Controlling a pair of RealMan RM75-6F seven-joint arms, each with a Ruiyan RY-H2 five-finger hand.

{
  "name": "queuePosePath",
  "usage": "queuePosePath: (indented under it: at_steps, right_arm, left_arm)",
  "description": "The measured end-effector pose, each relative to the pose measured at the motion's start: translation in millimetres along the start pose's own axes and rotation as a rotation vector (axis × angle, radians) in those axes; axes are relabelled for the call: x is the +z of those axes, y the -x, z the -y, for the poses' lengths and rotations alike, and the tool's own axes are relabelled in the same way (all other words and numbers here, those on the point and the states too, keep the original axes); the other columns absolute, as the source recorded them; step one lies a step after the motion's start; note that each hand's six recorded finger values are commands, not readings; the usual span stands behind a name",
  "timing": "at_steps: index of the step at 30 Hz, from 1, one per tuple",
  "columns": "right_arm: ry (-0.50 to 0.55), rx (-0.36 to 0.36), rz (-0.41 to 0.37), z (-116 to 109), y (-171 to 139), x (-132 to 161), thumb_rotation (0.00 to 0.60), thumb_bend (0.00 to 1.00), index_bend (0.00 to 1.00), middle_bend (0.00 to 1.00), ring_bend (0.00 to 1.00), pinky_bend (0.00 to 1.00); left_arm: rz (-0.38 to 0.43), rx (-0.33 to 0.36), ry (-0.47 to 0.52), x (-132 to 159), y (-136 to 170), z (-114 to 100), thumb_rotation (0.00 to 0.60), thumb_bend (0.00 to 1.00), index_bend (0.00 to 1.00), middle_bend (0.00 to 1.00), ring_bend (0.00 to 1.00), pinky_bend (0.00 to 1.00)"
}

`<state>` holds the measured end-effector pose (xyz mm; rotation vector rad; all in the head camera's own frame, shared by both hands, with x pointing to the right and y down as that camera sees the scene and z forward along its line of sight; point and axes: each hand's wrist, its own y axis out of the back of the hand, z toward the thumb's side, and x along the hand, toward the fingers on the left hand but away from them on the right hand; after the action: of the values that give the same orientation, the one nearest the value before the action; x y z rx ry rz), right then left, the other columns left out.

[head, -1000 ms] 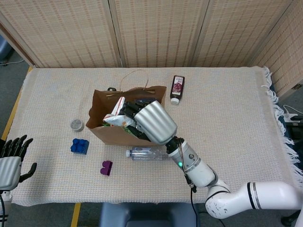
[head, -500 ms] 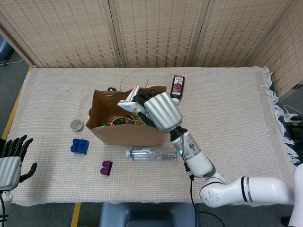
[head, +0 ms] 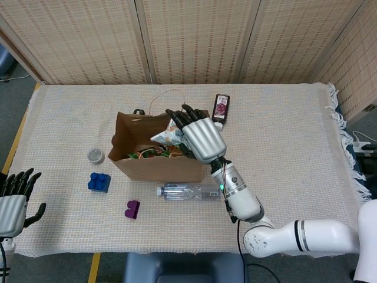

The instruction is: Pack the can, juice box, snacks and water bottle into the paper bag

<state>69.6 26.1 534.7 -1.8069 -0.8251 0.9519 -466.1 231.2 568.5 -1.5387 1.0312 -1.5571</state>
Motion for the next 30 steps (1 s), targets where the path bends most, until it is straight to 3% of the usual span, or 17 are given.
queuePosePath:
  at_steps: [13,17,23,30]
  right_arm:
    - [0.083,-0.045,-0.039,-20,-24,-7,0.6,0.21,0.0,0.01,0.0,0.11]
    - [0.082,-0.04,-0.062,-18,-46,-20,0.6,0.2,0.0,0.1,0.04,0.18]
    - [0.037,0.032,-0.088,1,-85,-49,0.6,0.2,0.0,0.12,0.06,0.22]
    - [-0.088,0.201,-0.147,46,-121,-73,0.6,0.2,0.0,0.12,0.06,0.21]
  left_arm:
    - [-0.001,0.001,-0.003,0,0,0,0.6,0.37,0.1,0.0,0.0,0.0]
    - [-0.002,0.002,-0.007,0,0,0,0.6,0.37,0.1,0.0,0.0,0.0]
    - [-0.005,0.005,-0.015,1,0,0,0.6,0.37,0.1,0.0,0.0,0.0]
    - [-0.01,0.008,-0.021,1,0,0,0.6,0.37,0.1,0.0,0.0,0.0]
